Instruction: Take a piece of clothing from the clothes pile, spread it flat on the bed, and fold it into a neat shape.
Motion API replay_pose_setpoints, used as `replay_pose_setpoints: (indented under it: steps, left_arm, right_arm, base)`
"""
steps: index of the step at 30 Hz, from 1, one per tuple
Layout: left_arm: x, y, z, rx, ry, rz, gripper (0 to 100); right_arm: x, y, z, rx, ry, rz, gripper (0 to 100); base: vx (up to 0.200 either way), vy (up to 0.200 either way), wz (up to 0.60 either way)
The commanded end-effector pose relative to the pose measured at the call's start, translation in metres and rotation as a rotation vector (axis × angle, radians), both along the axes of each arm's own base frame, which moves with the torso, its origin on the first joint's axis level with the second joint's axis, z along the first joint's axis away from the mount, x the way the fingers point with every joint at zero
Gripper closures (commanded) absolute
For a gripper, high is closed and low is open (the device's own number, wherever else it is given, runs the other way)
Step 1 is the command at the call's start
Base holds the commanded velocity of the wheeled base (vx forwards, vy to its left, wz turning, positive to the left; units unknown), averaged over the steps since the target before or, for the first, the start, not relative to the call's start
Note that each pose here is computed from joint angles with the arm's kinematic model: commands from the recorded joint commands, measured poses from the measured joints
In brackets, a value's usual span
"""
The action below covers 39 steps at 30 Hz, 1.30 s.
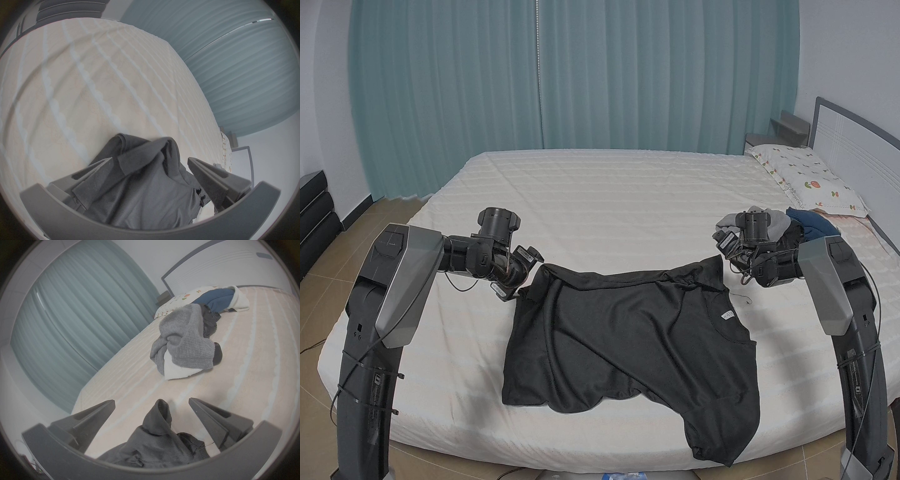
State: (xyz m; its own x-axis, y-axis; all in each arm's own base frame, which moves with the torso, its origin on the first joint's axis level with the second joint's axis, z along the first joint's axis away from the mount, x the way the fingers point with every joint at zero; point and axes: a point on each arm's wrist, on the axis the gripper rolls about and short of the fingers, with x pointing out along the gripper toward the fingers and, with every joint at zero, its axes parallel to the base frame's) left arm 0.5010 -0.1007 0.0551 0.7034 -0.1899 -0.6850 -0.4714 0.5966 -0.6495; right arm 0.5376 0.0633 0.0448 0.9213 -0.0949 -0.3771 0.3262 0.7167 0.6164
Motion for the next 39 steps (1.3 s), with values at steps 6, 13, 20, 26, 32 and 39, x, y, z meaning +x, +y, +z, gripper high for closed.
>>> replay_pose_setpoints:
  steps: [6, 13, 20, 26, 32, 39]
  left_arm:
    - [0.000, 0.010, 0.006, 0.033, 0.008, -0.031, 0]
    - [0.006, -0.003, -0.008, 0.097, -0.010, -0.084, 0]
    - [0.008, -0.015, -0.026, 0.160, -0.027, -0.102, 0]
    - [0.007, -0.025, -0.029, 0.160, -0.030, -0.120, 0]
    - [0.008, -0.032, -0.039, 0.159, -0.039, -0.130, 100]
    - [0.012, -0.026, -0.038, 0.176, -0.074, -0.084, 100]
  right_arm:
    - [-0.028, -0.022, 0.020, 0.059, 0.085, -0.018, 0]
    - [-0.085, -0.024, 0.013, 0.198, 0.210, 0.036, 0]
    - [-0.120, -0.031, 0.005, 0.315, 0.156, 0.078, 0]
    - [-0.130, -0.029, 0.000, 0.323, 0.131, 0.091, 0]
    - [-0.132, -0.031, -0.001, 0.329, 0.133, 0.092, 0]
    - [-0.134, -0.032, -0.001, 0.347, 0.136, 0.086, 0]
  base:
    - [0.000, 0.000, 0.00]
    - [0.000, 0.000, 0.00]
    - [0.000, 0.000, 0.00]
    - [0.000, 0.000, 0.00]
    - [0.000, 0.000, 0.00]
    - [0.000, 0.000, 0.00]
